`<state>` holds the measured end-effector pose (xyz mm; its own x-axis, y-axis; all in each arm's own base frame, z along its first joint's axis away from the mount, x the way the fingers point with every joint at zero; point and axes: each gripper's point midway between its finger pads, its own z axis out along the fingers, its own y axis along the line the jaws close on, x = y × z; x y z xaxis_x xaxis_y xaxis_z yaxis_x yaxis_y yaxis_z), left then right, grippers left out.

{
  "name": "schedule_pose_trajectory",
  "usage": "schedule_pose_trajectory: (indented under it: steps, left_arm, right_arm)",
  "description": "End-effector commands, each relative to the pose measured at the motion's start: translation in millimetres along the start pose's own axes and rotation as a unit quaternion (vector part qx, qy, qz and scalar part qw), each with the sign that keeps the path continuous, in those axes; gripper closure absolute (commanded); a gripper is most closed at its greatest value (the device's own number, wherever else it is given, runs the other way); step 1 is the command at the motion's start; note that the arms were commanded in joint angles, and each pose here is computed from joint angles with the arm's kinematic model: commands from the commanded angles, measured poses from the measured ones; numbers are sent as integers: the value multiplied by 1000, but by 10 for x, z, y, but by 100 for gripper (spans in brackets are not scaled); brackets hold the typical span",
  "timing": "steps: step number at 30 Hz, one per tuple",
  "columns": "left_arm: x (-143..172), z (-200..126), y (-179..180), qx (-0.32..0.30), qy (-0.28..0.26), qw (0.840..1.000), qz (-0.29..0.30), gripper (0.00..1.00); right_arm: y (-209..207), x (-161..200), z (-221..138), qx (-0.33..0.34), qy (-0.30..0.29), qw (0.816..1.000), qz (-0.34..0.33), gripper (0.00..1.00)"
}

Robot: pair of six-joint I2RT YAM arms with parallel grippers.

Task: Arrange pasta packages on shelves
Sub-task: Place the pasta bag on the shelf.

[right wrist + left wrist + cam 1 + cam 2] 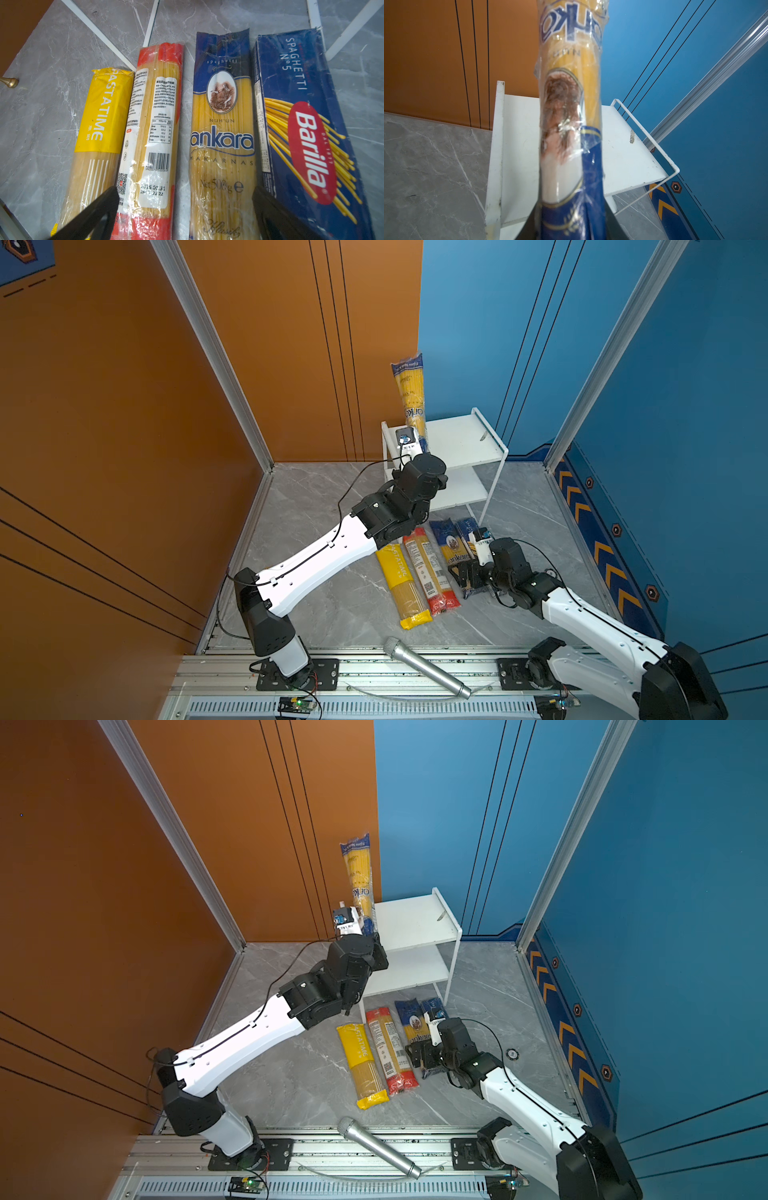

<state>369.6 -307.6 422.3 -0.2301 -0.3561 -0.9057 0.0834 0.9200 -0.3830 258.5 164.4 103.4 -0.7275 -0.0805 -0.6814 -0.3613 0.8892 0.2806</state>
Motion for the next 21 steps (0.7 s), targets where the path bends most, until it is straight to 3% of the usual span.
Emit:
schedule_pose_trajectory:
  steps: [1, 21]
  left_arm:
    - [-462, -145, -84, 10, -57, 997, -55, 100]
    - [-256, -74, -130, -14, -54, 998, -18, 100]
  right_arm:
    - [-40, 85, 6, 3, 11, 1000, 0, 2]
    - [-52, 94, 12, 3, 11, 1000, 3, 2]
